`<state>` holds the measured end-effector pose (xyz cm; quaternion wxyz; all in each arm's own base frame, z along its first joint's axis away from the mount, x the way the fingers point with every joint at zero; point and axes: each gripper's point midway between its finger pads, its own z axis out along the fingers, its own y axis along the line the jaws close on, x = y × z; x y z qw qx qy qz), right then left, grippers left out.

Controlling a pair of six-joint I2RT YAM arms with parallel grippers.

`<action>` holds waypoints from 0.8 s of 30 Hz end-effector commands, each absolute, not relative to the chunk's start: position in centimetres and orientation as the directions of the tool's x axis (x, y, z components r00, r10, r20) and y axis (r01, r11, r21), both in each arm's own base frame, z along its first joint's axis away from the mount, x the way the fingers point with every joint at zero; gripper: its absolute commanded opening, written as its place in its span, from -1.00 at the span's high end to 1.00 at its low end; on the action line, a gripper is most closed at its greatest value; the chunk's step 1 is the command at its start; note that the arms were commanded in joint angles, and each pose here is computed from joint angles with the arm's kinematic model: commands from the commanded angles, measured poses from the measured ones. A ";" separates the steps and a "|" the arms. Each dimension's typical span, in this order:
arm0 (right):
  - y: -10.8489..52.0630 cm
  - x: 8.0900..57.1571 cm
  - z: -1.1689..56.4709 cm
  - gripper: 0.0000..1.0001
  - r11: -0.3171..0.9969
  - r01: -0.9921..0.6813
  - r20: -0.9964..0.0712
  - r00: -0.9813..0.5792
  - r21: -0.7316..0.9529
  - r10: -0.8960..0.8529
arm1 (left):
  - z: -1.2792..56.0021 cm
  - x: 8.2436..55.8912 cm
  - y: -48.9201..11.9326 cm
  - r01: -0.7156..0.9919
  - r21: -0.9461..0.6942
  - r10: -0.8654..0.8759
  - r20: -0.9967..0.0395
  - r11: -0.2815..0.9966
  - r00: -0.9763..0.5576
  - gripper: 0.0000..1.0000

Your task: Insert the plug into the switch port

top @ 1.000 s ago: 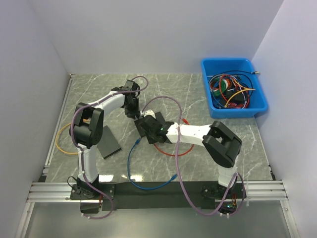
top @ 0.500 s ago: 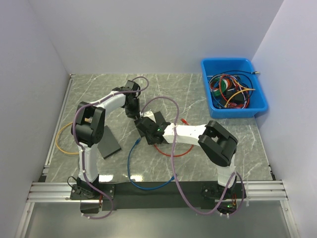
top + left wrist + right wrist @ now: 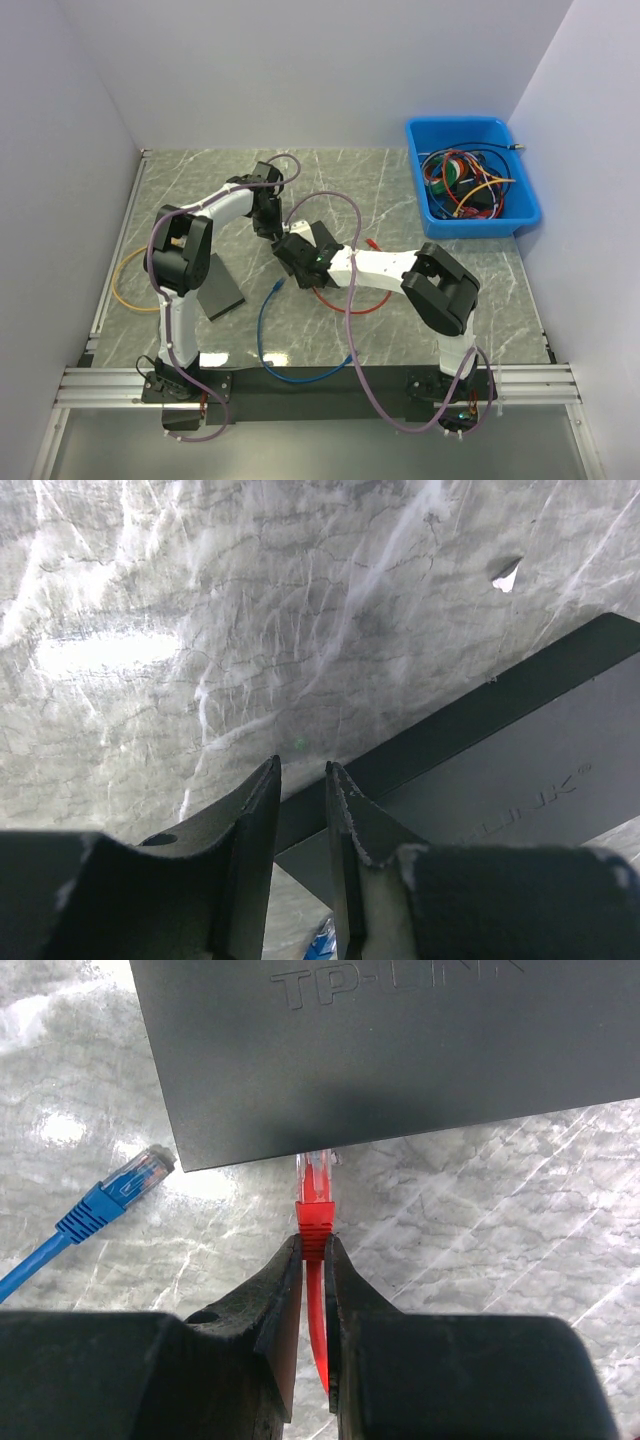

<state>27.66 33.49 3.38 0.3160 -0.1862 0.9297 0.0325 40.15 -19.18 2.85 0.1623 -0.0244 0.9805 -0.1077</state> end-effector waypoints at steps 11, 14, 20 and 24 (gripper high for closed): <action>36.4 30.6 7.1 1.00 0.928 -0.372 -0.760 -0.606 0.008 -0.236 | 2.7 39.0 -20.6 0.015 -0.260 -0.053 -0.252 0.966 -0.966 0.38; 36.2 30.9 6.9 1.00 0.927 -0.375 -0.777 -0.583 -0.003 -0.238 | 2.6 39.0 -20.6 0.016 -0.258 -0.051 -0.249 0.966 -0.967 0.38; 36.2 31.1 7.6 1.00 0.919 -0.394 -0.811 -0.540 0.008 -0.225 | 2.6 38.9 -20.7 0.019 -0.264 -0.048 -0.246 0.964 -0.968 0.38; 36.1 30.7 8.7 1.00 0.900 -0.436 -0.842 -0.493 0.021 -0.220 | 2.6 38.9 -20.7 0.022 -0.264 -0.045 -0.245 0.964 -0.968 0.38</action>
